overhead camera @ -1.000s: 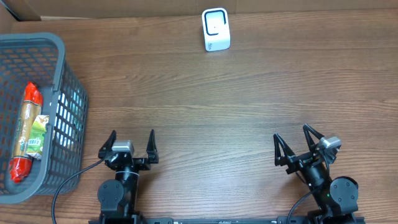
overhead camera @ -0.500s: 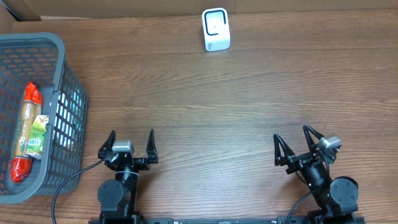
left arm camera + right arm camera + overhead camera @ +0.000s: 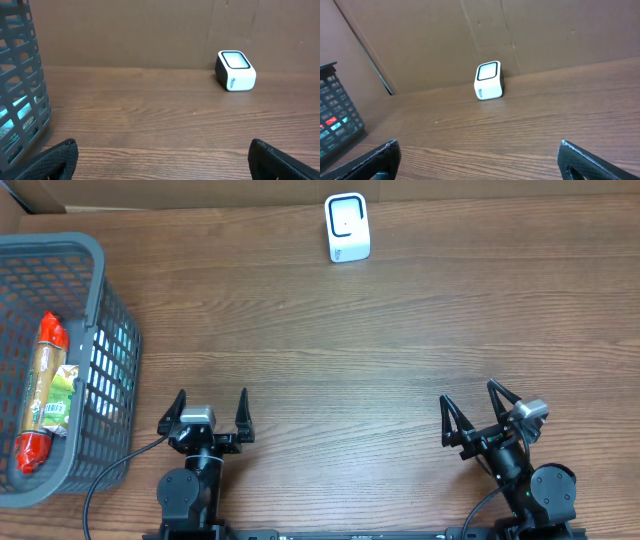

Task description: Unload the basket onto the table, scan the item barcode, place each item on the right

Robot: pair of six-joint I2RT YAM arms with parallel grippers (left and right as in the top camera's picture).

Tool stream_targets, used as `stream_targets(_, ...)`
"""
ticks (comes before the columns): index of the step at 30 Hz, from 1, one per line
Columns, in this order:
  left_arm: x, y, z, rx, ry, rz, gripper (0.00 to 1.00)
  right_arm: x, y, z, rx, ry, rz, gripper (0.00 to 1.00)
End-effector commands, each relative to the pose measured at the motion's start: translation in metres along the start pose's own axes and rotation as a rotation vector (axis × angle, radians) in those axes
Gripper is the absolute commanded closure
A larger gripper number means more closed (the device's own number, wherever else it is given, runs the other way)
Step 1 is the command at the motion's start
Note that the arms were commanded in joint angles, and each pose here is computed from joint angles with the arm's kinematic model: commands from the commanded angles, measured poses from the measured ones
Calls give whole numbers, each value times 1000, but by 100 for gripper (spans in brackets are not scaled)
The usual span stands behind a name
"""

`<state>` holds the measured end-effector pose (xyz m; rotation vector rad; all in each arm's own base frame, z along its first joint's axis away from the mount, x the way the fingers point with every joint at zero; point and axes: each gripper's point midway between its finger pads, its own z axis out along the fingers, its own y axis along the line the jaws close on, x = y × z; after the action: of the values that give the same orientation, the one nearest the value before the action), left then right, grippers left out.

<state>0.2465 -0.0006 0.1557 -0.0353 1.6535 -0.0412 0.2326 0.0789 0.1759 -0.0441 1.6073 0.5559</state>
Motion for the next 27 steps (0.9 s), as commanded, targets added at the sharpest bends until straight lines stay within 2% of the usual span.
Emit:
stream_targets(1,-1,0,0,0,-8,19,0,1,-2,0,9,-7,-4,0)
stream_targets(16,-8,-9,-3,49,-15,19,1,1,-2,0,9,-7,-4,0)
stream_targets(27,-67,-12,-18,48,-23,27,0,1,-2,0,9,-7,-4,0)
